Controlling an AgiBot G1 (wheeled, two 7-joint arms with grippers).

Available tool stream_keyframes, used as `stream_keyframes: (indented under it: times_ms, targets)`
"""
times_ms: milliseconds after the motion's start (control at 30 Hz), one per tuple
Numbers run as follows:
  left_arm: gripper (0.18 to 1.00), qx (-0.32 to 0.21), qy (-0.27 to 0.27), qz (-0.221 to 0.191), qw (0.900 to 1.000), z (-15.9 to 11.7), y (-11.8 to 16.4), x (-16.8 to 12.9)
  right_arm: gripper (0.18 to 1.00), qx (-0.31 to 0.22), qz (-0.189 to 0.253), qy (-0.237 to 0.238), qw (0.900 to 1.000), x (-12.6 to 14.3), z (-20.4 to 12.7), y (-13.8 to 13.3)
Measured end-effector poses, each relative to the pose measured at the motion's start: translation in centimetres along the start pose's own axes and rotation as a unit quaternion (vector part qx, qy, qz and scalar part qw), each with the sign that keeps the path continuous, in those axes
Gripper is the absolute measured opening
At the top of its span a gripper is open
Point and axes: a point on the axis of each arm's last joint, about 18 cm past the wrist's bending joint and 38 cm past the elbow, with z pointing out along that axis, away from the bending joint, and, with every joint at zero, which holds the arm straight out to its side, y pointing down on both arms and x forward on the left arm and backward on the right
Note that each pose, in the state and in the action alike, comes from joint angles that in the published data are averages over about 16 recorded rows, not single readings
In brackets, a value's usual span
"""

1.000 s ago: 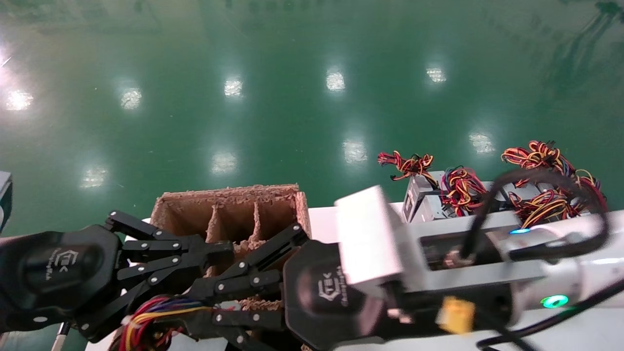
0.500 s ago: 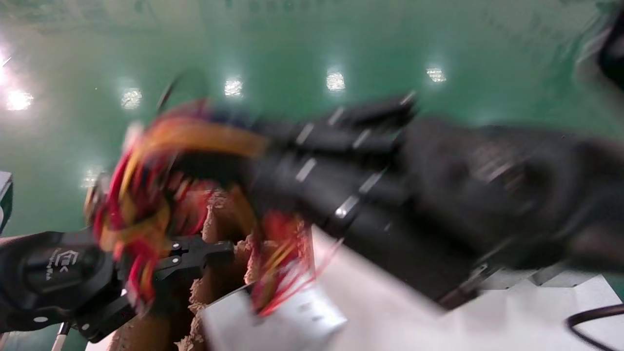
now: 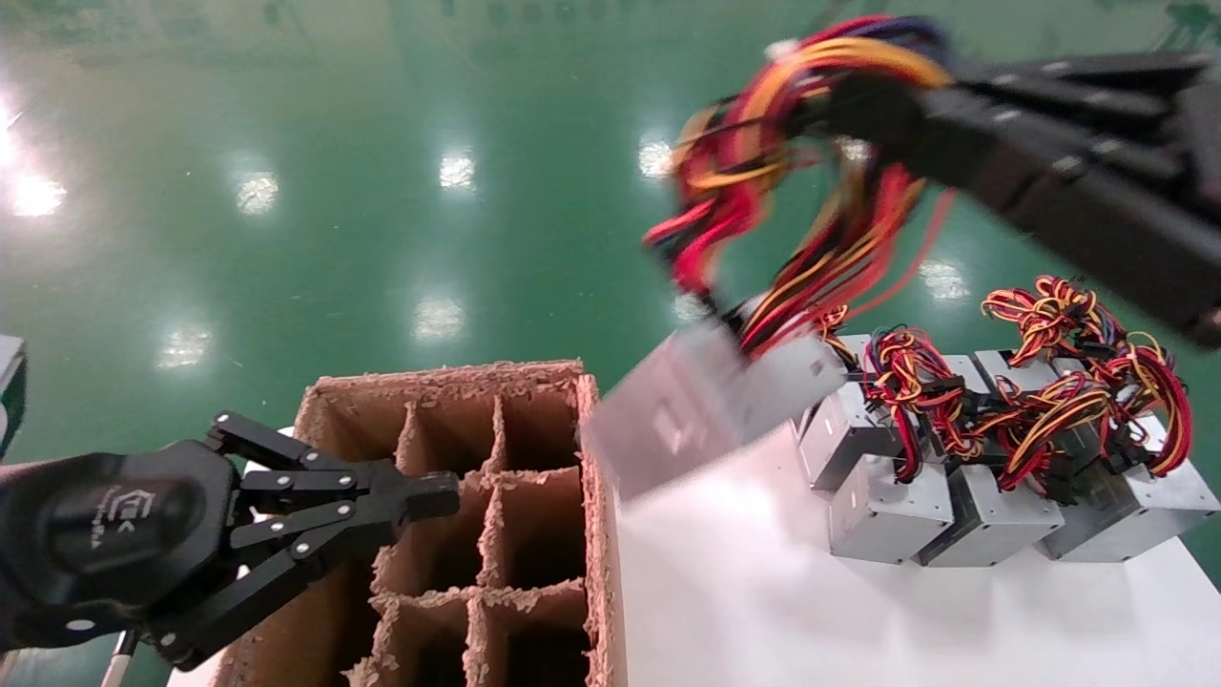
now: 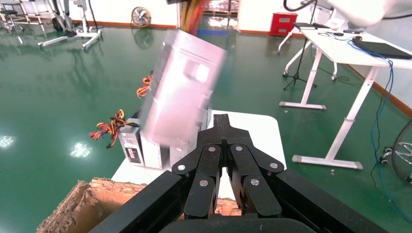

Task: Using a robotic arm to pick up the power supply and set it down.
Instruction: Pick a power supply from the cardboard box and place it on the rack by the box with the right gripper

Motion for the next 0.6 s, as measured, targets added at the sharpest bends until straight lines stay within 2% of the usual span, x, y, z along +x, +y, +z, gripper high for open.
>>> stream_keyframes:
  times_ms: [167,333,500,600]
  targets:
    - [0.191,0.0,0.0,0.0,1.0,0.0,0.0,0.0,0.201,-0.035,-0.021,0.069,0.997,1.2,-3.7,-1.6]
    - [0.191,0.0,0.0,0.0,1.0,0.0,0.0,0.0,0.201,-0.071,-0.029,0.135,0.988,2.2,-7.4,-3.0]
    - [0.191,0.0,0.0,0.0,1.0,0.0,0.0,0.0,0.201,-0.106,-0.018,0.187,0.976,2.8,-11.1,-3.9]
    - [0.191,0.0,0.0,0.0,1.0,0.0,0.0,0.0,0.2,-0.131,0.0,0.202,0.971,2.7,-13.0,-3.8]
